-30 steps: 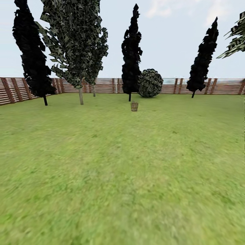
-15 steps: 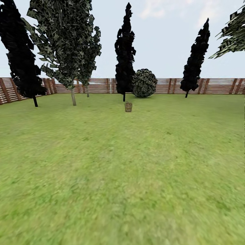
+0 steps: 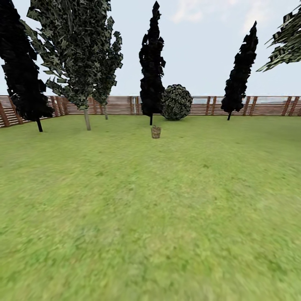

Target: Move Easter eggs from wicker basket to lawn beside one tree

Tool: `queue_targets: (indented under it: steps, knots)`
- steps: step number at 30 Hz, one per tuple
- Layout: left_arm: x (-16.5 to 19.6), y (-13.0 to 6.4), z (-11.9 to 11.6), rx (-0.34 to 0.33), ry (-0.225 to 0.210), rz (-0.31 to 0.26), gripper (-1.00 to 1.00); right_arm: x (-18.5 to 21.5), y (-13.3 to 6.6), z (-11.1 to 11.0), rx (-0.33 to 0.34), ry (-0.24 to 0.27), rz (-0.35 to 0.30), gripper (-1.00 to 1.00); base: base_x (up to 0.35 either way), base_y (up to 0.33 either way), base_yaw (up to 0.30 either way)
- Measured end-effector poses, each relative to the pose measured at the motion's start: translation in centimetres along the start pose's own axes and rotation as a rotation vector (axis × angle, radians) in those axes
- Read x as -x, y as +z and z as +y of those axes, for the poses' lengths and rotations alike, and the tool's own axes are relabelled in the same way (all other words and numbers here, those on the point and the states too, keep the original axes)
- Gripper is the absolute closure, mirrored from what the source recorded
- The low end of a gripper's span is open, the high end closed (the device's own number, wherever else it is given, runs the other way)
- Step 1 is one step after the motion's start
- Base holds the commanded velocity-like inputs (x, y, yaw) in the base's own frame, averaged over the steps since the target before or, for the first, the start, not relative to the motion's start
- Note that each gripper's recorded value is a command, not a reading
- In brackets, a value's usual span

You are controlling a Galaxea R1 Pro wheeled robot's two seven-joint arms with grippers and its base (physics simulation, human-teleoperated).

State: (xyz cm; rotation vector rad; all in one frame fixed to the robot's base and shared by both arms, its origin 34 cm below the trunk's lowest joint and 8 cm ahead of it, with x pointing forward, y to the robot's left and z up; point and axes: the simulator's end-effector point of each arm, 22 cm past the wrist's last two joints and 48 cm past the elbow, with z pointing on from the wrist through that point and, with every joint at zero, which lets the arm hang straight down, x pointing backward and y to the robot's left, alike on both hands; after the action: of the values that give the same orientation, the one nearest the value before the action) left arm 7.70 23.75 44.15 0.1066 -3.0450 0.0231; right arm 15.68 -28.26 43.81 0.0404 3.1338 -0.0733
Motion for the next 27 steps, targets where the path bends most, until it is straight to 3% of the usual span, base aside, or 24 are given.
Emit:
queue_targets:
  steps: [27]
  knots:
    - [0.00, 0.00, 0.00, 0.000, 0.000, 0.000, -1.00, -0.04, 0.00, 0.09, -0.001, 0.001, 0.002, -1.00, 0.313, -0.194, 0.000]
